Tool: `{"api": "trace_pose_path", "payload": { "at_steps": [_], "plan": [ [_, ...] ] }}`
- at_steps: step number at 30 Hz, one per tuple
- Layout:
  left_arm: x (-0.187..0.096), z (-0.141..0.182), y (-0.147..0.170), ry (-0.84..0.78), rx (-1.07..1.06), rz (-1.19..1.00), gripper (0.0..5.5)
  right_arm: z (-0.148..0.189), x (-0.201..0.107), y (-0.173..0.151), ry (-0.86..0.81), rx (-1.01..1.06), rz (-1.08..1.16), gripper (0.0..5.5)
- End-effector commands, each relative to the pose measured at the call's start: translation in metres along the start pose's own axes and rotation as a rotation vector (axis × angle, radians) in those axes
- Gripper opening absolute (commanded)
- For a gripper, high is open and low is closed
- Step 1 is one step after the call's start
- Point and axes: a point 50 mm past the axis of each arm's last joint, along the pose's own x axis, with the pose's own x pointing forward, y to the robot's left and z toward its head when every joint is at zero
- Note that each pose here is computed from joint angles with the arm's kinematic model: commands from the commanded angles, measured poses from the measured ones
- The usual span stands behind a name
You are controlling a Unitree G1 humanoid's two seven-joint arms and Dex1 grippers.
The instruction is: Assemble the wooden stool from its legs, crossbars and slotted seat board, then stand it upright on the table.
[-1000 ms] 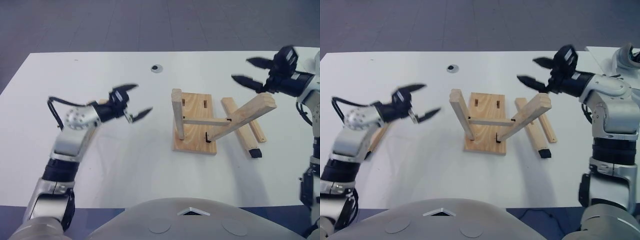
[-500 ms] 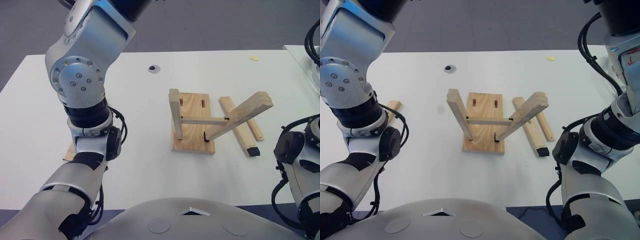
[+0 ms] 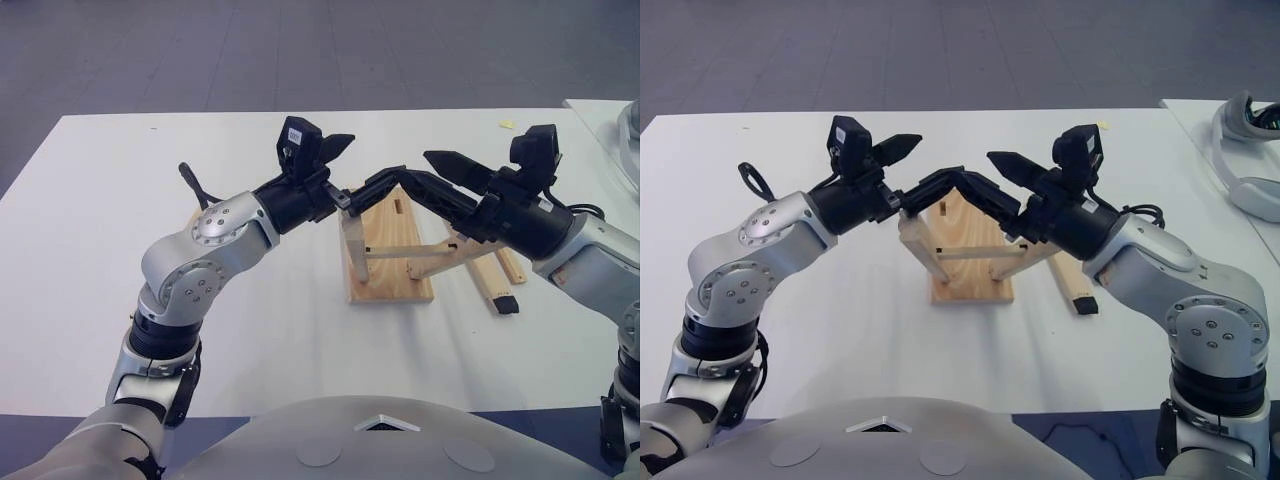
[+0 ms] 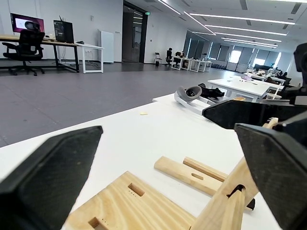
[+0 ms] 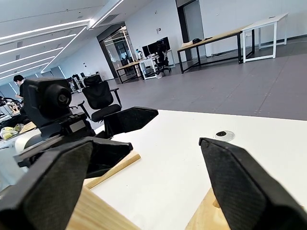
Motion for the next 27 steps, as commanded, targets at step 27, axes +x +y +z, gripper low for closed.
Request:
{"api": "trace_pose_path", "payload": {
  "at_steps": [27],
  "plan": [
    [-0.032, 0.054, 0.103, -0.283, -0.208, 0.453, 5.11, -0.077, -0.008, -0.088, 0.631, -0.973, -0.228, 4.12]
  ]
}}
